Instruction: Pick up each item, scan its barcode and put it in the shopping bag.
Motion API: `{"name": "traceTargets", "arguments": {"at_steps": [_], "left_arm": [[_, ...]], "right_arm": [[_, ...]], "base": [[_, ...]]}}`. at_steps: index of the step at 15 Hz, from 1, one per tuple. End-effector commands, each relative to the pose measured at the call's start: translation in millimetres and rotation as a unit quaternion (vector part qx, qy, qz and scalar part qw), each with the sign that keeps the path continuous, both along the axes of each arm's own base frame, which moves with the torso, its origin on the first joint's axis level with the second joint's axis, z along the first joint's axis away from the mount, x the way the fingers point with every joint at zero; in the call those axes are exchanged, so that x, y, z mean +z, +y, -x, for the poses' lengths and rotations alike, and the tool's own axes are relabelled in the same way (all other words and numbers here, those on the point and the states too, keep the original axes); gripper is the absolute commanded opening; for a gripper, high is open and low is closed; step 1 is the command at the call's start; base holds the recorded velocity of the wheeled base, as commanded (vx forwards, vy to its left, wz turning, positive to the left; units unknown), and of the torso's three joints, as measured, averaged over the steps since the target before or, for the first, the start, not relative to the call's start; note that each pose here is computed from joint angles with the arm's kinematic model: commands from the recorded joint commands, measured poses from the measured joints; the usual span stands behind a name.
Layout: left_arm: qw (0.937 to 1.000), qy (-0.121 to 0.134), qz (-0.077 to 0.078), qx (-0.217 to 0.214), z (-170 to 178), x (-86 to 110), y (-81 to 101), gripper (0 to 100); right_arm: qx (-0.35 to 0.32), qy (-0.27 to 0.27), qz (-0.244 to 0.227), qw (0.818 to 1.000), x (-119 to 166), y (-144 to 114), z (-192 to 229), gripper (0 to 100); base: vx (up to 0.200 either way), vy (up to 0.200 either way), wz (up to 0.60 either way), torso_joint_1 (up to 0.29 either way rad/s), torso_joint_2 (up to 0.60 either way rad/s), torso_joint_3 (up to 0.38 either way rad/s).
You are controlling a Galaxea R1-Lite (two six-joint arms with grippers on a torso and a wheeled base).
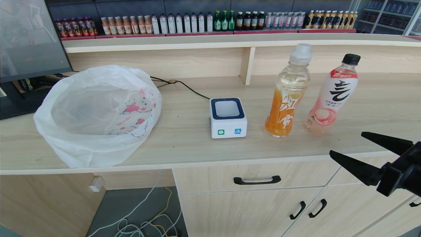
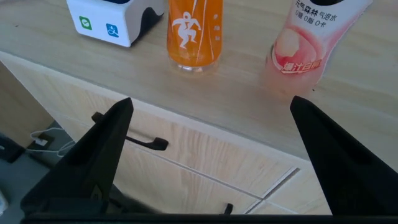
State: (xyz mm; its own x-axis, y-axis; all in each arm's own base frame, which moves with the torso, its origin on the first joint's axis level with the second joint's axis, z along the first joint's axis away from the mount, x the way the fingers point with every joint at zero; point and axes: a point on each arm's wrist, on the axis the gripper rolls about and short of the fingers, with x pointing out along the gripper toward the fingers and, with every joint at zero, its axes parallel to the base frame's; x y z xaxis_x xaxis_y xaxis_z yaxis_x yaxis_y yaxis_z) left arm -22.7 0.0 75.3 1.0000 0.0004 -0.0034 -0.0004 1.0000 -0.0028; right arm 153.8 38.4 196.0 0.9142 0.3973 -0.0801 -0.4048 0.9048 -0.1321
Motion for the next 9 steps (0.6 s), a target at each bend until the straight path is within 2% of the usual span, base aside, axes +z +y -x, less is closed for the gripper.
{"name": "traceTargets", "arguments": {"at_steps": [1, 5, 9], "left_arm": [[1.0, 0.0, 0.0, 0.0, 0.0, 0.0, 0.0, 100], [1.0, 0.0, 0.0, 0.001, 0.0, 0.0, 0.0, 100], [1.0, 0.0, 0.0, 0.001, 0.0, 0.0, 0.0, 100]], "right_arm": [[0.002, 0.008, 0.002, 1.0, 1.8, 7.4, -25.7, 100], [0.027, 0.004, -0.001, 1.0, 8.7, 28.1, -56.5, 100], [0.028, -0.007, -0.003, 1.0, 11.9, 35.1, -76.4, 100]], "base": [[0.0, 0.0, 0.0, 0.0, 0.0, 0.0], [0.0, 0.0, 0.0, 0.0, 0.0, 0.0], [0.0, 0.0, 0.0, 0.0, 0.0, 0.0]]}}
